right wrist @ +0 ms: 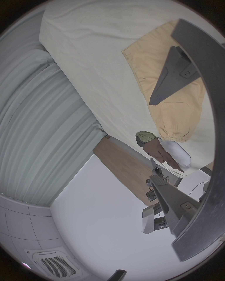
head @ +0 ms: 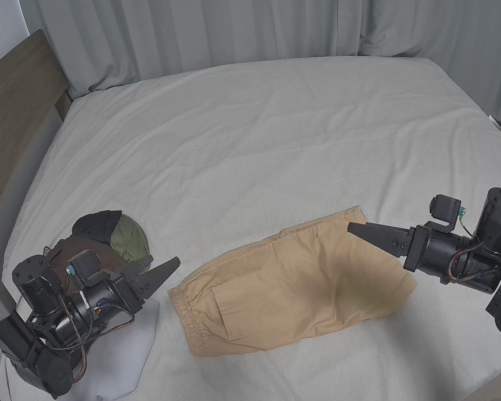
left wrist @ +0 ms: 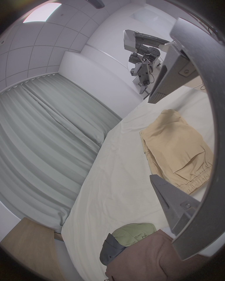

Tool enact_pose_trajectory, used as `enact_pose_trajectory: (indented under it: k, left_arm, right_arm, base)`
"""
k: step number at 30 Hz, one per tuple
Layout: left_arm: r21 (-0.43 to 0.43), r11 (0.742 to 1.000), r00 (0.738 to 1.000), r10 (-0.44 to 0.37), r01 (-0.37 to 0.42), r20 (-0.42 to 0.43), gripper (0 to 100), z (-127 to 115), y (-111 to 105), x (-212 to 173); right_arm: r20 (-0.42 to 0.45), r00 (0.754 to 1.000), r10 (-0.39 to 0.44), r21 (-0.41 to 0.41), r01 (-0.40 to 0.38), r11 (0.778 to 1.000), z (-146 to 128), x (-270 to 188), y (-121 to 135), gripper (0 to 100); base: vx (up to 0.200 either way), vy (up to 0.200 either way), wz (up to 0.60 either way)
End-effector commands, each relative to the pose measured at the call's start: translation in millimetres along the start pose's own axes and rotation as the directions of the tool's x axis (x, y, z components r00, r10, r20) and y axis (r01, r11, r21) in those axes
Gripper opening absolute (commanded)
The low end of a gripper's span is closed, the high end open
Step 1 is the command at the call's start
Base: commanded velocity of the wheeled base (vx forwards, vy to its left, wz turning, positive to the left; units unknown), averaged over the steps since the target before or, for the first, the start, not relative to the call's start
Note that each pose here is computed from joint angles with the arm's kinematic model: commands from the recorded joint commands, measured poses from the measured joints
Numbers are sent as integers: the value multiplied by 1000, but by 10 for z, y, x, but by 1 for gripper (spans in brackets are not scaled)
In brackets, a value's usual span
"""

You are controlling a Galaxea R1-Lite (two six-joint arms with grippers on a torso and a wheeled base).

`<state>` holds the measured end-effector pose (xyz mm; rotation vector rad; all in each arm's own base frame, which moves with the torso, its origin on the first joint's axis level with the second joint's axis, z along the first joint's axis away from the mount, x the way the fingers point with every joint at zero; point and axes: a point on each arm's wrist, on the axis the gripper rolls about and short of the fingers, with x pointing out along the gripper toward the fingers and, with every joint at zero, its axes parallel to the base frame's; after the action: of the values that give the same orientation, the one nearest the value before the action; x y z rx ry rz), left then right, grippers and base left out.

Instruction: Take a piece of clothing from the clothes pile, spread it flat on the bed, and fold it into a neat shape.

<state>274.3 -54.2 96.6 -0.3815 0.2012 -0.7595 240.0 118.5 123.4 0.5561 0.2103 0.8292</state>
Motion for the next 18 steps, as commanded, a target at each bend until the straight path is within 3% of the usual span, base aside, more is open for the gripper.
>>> enact_pose_trajectory:
  k: [1, 6, 12, 18]
  left_arm:
    - [-12, 1000, 1000, 6, -6, -15, 100, -46, 30, 12]
    - [-45, 999, 998, 27, -29, -53, 100, -169, 138, 55]
    - [-115, 990, 986, 62, -81, -156, 100, -529, 380, 179]
    - [-151, 982, 976, 81, -113, -201, 100, -714, 525, 227]
  right_arm:
    - [-3, 1000, 4, 1, -4, 1000, -9, 3, 11, 100]
    - [-5, 1000, 5, 1, -5, 1000, -16, 7, 14, 100]
    - [-6, 1000, -1, 3, 1, 1000, -17, -2, 3, 100]
    - [-15, 1000, -1, 6, 1, 1000, -38, 6, 0, 100]
  base:
    - [0, 0, 0]
    - [0, 0, 0]
    - [0, 0, 0]
    - [0, 0, 0]
